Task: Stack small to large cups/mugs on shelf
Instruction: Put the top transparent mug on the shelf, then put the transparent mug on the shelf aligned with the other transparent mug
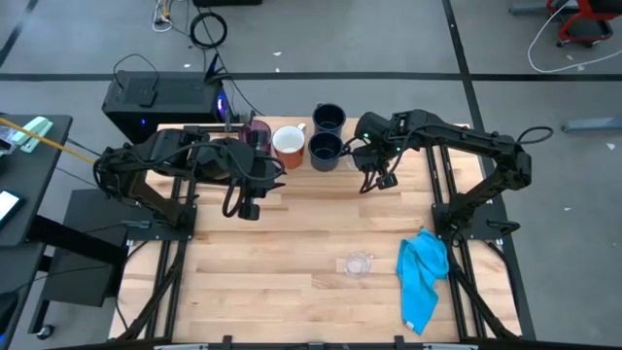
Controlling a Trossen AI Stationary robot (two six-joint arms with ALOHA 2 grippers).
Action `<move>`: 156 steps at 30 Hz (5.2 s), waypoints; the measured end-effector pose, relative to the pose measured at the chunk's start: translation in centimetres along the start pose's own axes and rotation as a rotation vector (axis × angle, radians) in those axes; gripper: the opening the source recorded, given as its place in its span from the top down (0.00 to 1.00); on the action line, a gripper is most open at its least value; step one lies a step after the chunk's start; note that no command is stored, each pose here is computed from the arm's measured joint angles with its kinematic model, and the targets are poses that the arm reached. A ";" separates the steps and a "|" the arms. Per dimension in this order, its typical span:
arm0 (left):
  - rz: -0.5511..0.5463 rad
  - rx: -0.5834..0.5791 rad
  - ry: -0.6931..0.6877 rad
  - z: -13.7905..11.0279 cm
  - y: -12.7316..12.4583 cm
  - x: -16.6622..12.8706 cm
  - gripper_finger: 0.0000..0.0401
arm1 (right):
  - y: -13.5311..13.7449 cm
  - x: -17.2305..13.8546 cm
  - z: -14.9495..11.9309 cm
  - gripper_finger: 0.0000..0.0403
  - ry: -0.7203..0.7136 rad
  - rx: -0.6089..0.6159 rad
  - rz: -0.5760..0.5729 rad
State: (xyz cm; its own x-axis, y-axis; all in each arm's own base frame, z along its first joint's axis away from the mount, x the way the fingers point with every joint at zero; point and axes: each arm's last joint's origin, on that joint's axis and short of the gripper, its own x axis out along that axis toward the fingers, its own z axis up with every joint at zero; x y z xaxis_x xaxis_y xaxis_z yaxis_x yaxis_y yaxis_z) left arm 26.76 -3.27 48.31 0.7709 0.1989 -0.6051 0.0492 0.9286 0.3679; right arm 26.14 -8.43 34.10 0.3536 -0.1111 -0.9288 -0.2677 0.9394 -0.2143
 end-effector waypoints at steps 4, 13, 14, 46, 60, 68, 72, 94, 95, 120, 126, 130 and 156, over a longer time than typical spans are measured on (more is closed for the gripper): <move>-0.002 -0.002 0.008 -0.1 0.0 0.0 0.73 | 0.0 0.1 0.0 0.88 0.014 0.003 -0.014; -0.003 -0.001 0.012 -0.1 0.0 0.0 0.73 | -0.1 0.1 0.0 0.86 0.022 0.003 -0.029; -0.003 -0.001 0.012 -0.1 0.0 0.0 0.73 | -0.1 0.1 -0.1 0.86 0.028 0.003 -0.038; -0.005 -0.003 0.020 -0.2 -0.1 0.0 0.72 | -0.4 -0.6 -0.2 0.60 0.032 0.093 -0.143; -0.005 -0.004 0.019 -0.2 0.0 0.0 0.72 | 1.3 -3.6 -0.5 0.53 -0.083 0.163 -0.182; -0.004 -0.005 0.018 -0.2 0.0 0.0 0.73 | 4.3 -4.6 1.0 0.53 -0.177 0.156 -0.144; -0.004 -0.006 0.018 -0.2 0.0 0.0 0.73 | 6.2 -3.8 2.7 0.54 -0.208 0.235 -0.064; -0.005 -0.023 0.027 -0.3 0.0 0.0 0.73 | 21.7 5.4 4.1 0.55 -0.275 0.181 0.302; -0.004 -0.024 0.027 -0.3 0.0 0.0 0.73 | 22.2 5.5 3.9 0.55 -0.279 0.177 0.287; -0.003 -0.051 0.026 -0.3 0.0 0.0 0.73 | 27.1 10.8 2.7 0.56 -0.175 0.145 0.151; -0.003 -0.050 0.026 -0.3 0.0 0.0 0.73 | 27.0 11.1 2.6 0.66 -0.153 0.151 0.146; -0.003 -0.050 0.027 -0.3 0.0 0.0 0.73 | 27.0 11.2 2.5 0.79 -0.134 0.150 0.159; -0.004 -0.045 0.033 -0.3 0.0 0.0 0.73 | 16.8 -2.8 -3.2 0.99 -0.444 -0.226 -0.185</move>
State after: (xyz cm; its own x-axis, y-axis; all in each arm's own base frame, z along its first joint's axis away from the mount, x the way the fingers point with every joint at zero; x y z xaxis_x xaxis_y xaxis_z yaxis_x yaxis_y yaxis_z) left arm 26.53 -3.18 48.07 0.7491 0.2044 -0.6301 0.0232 0.9425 0.3334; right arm 17.78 6.67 32.10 0.7454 -0.0739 -0.6625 -0.3344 0.8182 -0.4676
